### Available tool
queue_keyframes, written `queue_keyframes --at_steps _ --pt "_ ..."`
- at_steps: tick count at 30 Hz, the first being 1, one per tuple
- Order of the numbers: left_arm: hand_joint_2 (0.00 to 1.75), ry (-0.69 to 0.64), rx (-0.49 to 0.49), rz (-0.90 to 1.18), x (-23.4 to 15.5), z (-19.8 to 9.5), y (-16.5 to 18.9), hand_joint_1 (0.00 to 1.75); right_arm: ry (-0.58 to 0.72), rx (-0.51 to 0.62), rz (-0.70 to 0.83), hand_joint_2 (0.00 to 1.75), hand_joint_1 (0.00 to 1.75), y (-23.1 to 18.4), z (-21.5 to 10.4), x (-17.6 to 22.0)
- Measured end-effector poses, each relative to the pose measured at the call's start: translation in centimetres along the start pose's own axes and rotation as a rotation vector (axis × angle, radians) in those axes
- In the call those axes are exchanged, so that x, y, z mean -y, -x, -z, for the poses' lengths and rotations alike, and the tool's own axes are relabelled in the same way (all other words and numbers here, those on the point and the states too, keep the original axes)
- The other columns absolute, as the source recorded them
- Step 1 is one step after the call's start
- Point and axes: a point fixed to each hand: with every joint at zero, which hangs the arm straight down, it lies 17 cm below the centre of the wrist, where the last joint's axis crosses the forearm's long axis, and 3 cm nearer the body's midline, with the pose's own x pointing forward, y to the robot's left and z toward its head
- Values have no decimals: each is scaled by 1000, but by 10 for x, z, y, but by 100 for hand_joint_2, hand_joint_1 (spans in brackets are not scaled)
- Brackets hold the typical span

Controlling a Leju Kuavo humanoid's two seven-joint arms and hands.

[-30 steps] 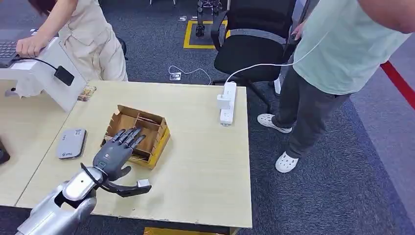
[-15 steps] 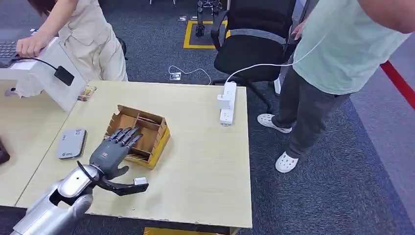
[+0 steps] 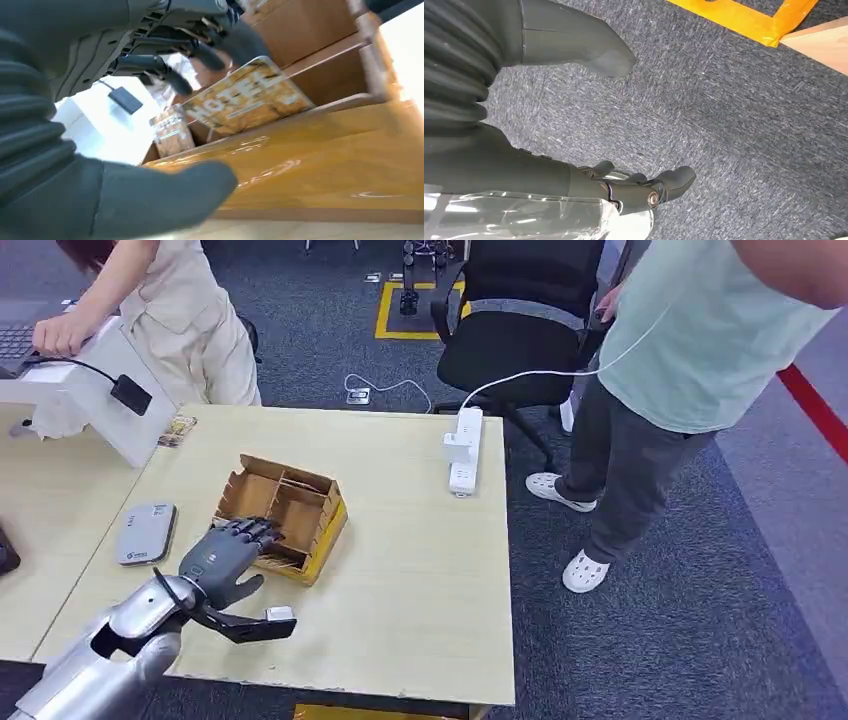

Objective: Pass the card to the sensor for recognition and then transmit it.

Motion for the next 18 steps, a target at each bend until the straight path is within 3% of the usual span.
queue_keyframes --at_steps 1,2,6,11,18 --pt "175 4 5 -4 0 -1 1 143 -1 1 -2 175 0 0 0 0" --pt "175 7 9 -9 0 -1 1 154 -1 1 -2 175 0 0 0 0" --pt "175 2 10 -10 -3 0 2 147 0 1 -2 175 0 0 0 0" --pt "175 0 12 -16 -4 -1 2 157 -1 1 -1 175 0 0 0 0" --pt "175 -2 13 -21 -5 -1 1 155 0 -2 0 175 0 0 0 1"
